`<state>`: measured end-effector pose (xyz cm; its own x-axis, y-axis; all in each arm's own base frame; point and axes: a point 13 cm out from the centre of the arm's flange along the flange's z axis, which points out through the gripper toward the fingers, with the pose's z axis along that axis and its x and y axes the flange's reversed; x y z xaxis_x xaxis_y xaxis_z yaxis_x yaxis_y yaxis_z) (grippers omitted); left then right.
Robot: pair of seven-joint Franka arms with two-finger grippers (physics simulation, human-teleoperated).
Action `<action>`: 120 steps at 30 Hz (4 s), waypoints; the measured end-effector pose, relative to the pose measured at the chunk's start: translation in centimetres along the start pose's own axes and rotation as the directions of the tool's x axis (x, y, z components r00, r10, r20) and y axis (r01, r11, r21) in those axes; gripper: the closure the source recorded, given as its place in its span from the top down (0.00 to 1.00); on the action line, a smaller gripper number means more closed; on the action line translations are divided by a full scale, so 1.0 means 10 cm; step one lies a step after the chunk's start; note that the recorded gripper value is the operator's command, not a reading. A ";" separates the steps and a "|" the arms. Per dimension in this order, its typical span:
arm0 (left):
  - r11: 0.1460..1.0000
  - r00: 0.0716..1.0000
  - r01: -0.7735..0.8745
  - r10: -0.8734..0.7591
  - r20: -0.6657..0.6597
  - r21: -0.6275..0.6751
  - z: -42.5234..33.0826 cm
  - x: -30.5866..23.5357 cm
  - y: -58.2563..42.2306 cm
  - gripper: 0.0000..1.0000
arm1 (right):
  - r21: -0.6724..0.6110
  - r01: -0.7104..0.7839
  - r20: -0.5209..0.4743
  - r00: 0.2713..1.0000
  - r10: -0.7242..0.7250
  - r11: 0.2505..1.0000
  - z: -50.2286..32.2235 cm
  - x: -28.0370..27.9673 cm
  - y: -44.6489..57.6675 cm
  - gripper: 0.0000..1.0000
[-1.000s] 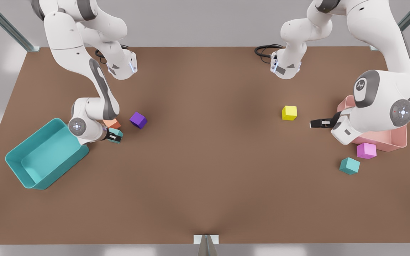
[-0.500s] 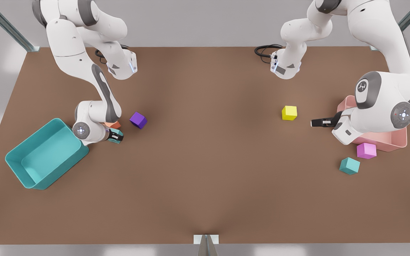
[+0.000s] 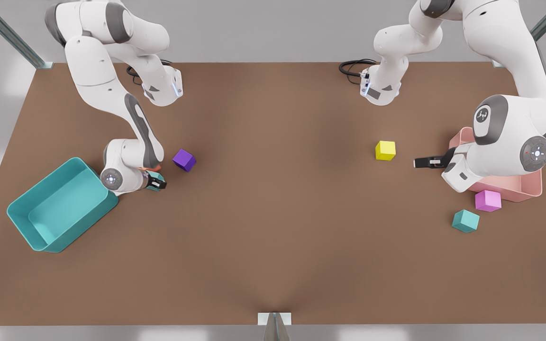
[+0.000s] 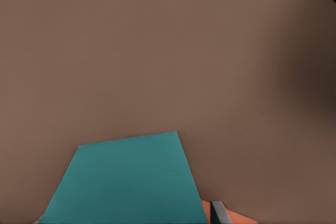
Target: Stack the two blue cubes on top of each other
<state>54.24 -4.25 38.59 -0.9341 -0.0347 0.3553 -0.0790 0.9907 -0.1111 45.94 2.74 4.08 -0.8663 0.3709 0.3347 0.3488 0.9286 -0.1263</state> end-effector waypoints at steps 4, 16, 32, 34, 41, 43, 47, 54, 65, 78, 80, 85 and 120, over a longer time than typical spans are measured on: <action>1.000 1.000 0.001 -0.001 -0.004 0.000 0.01 0.01 0.00 1.00 | -0.005 -0.002 -0.001 1.000 0.002 1.000 -0.01 0.00 0.02 0.70; 1.000 1.000 0.000 0.000 0.000 0.000 -0.01 0.00 0.00 1.00 | -0.186 0.134 -0.010 0.990 -0.138 0.973 -0.93 0.26 1.46 0.57; 0.998 0.984 -0.029 0.038 0.172 -0.056 0.74 -1.74 2.53 1.00 | -0.321 0.284 0.024 0.956 -0.292 0.904 -0.35 2.32 5.31 1.00; 0.993 0.980 -0.091 0.103 0.169 -0.078 0.97 -1.84 2.66 1.00 | -0.328 0.253 0.039 0.966 -0.254 0.910 -0.22 2.36 5.42 1.00; 0.932 0.934 -0.301 0.330 0.134 -0.201 1.35 -2.04 2.91 1.00 | -0.411 0.128 0.064 0.992 -0.111 0.903 -0.55 2.21 5.58 1.00; 0.913 0.919 -0.348 0.377 0.118 -0.212 1.44 -2.05 2.93 1.00 | -0.441 0.084 0.061 0.996 -0.063 0.893 -0.88 2.05 5.51 1.00; 0.878 0.887 -0.424 0.452 0.093 -0.221 1.60 -2.10 2.95 1.00 | -0.492 0.001 0.047 0.999 0.026 0.870 -1.91 1.63 5.11 1.00; 0.826 0.837 -0.518 0.543 0.065 -0.224 1.84 -2.19 2.97 1.00 | -0.313 -0.174 0.195 0.951 0.242 0.934 -2.80 -0.56 2.63 1.00; 0.770 0.783 -0.602 0.621 0.035 -0.213 2.18 -2.27 3.01 1.00 | -0.078 -0.017 0.380 0.924 0.046 0.997 -4.63 0.64 0.73 1.00; 0.728 0.744 -0.644 0.667 0.028 -0.233 2.41 -2.40 3.04 0.57 | 0.023 0.165 0.292 0.942 -0.165 0.986 -4.41 0.81 0.55 1.00; 0.718 0.736 -0.649 0.676 0.034 -0.251 2.26 -2.44 2.89 0.57 | 0.030 0.186 0.289 0.939 -0.187 0.982 -4.40 0.82 0.55 1.00; 0.643 0.659 -0.711 0.751 0.050 -0.285 1.38 -2.37 0.98 0.57 | 0.044 0.227 0.281 0.932 -0.230 0.973 -4.39 0.82 0.55 1.00; 0.981 0.982 -0.119 0.138 0.127 -0.152 3.07 -0.16 -3.53 0.59 | 0.054 0.335 0.238 0.911 -0.338 0.941 -4.25 0.83 0.58 1.00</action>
<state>47.81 -43.20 13.44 -0.9727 0.0863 0.2156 0.0862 0.9962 -0.0097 55.98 10.93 45.76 -0.9918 0.0261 0.1252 0.0190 0.9982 -0.0574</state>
